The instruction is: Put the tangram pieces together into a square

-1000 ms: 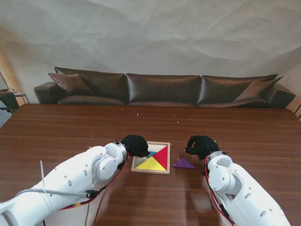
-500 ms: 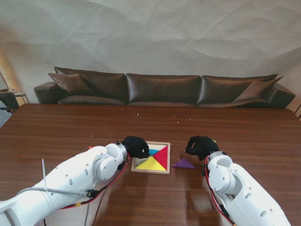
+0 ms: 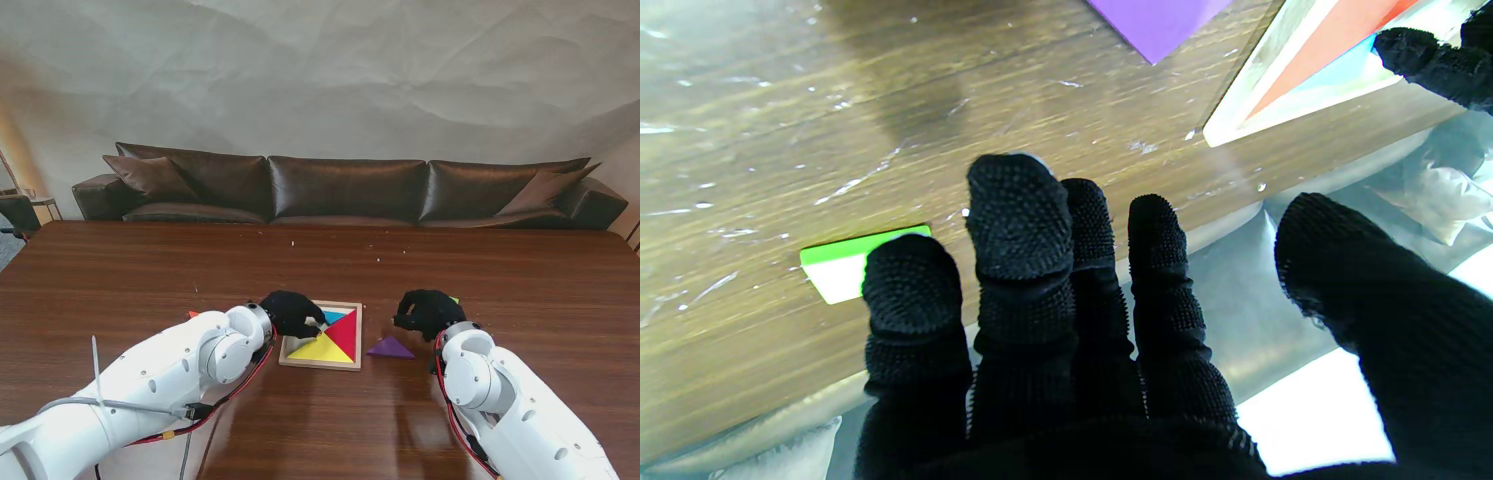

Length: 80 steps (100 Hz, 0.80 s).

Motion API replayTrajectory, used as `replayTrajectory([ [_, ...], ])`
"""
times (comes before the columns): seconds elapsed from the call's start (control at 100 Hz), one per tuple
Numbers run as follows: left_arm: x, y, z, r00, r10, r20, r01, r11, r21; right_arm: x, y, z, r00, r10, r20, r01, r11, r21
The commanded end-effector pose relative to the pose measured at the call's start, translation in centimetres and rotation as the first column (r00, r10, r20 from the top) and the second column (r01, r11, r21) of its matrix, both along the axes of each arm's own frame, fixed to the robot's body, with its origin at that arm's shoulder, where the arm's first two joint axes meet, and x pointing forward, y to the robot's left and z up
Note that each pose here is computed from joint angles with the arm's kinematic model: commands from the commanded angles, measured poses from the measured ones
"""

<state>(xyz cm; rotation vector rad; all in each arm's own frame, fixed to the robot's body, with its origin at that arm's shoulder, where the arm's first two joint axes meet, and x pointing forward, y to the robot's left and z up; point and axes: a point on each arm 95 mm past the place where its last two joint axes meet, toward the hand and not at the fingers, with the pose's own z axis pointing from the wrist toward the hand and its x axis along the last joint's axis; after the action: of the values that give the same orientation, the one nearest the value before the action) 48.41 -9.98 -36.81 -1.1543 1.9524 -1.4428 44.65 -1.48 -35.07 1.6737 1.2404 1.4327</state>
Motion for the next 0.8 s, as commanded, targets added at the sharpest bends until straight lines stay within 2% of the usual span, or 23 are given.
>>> replayTrajectory([
  [0.0,0.00,-0.50,-0.01,1.000,-0.006,-0.017,0.006,1.000,0.004,-0.18,0.18,-0.31,1.000,0.012,-0.019,-0.012,1.000,0.003],
  [0.79,0.10,-0.92,-0.16,0.999,0.002,-0.036,-0.002,1.000,0.000,-0.12,0.04,-0.39,0.999,0.012,-0.029,-0.012,1.000,0.008],
])
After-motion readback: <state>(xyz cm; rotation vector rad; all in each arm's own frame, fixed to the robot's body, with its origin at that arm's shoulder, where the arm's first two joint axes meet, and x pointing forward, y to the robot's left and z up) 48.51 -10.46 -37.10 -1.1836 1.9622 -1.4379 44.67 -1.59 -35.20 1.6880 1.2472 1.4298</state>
